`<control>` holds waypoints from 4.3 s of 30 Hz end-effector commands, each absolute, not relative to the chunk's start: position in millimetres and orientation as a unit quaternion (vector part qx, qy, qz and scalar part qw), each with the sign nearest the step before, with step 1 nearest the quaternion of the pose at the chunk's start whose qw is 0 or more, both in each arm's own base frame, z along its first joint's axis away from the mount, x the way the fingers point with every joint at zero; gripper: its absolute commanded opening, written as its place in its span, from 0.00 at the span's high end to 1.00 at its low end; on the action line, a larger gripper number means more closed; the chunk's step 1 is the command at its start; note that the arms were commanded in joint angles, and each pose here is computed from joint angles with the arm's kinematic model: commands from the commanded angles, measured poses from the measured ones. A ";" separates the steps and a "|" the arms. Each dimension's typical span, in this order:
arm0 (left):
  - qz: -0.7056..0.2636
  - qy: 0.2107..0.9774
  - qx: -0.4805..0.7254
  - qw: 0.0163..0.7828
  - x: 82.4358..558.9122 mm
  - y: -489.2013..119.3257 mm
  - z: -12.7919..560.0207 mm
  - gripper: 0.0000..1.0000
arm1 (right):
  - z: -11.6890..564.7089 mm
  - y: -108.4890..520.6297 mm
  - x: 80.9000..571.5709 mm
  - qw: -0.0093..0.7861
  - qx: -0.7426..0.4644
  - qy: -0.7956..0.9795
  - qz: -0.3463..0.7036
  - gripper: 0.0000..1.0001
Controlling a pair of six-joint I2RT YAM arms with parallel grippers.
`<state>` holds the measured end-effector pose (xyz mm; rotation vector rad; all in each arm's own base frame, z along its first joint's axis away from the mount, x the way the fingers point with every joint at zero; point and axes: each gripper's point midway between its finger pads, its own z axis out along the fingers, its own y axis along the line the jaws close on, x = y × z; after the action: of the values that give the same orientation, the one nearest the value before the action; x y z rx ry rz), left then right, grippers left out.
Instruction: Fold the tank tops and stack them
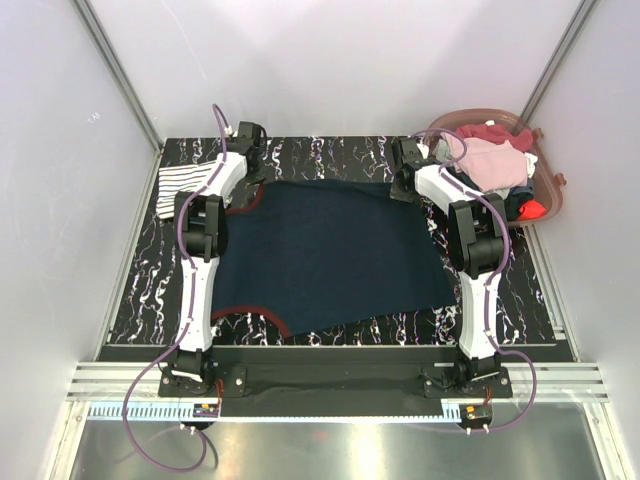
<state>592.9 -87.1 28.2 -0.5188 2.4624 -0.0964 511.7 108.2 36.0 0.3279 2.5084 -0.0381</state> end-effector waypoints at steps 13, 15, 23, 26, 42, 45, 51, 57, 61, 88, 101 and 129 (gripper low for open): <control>-0.083 0.886 -0.166 0.426 588.1 -91.1 137.2 1.00 | 126.9 114.8 548.4 0.355 0.125 0.925 0.051 0.93; -0.084 0.883 -0.159 0.433 583.9 -91.2 144.7 1.00 | 128.6 114.8 548.1 0.352 0.126 0.926 0.061 0.94; -0.086 0.878 -0.141 0.449 553.0 -99.3 144.9 1.00 | 140.2 98.5 546.7 0.344 0.143 0.923 0.097 0.94; -0.087 0.878 -0.134 0.452 540.2 -102.7 144.7 1.00 | 141.5 90.2 545.0 0.340 0.150 0.923 0.101 0.94; -0.052 0.880 -0.099 0.462 462.7 -125.5 134.5 1.00 | 133.1 83.4 525.7 0.316 0.143 0.933 0.093 0.94; -0.036 0.884 -0.091 0.457 455.9 -123.6 134.9 1.00 | 132.6 78.4 524.8 0.317 0.148 0.933 0.081 0.94; 0.015 0.904 -0.103 0.415 464.5 -114.4 109.6 0.49 | 130.0 80.7 525.9 0.315 0.146 0.934 0.087 0.94; 0.005 0.918 -0.103 0.382 482.4 -121.9 88.5 0.50 | 128.3 81.0 525.6 0.313 0.147 0.934 0.087 0.94; -0.018 0.928 -0.121 0.351 484.9 -123.0 70.2 0.50 | 126.3 81.2 526.3 0.313 0.147 0.934 0.088 0.94; -0.041 0.925 -0.152 0.346 491.3 -110.3 71.5 0.88 | 122.6 80.5 526.9 0.309 0.149 0.935 0.086 0.96; -0.053 0.919 -0.150 0.362 465.6 -108.9 97.7 1.00 | 124.9 78.8 526.0 0.308 0.148 0.936 0.080 0.96; -0.096 0.929 -0.120 0.336 389.7 -144.3 72.5 1.00 | 94.6 49.8 482.9 0.275 0.166 0.947 0.003 0.98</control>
<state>382.1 -136.8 48.4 -0.3130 2.5052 -0.1832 478.2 60.8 65.1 0.4441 2.6330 0.0527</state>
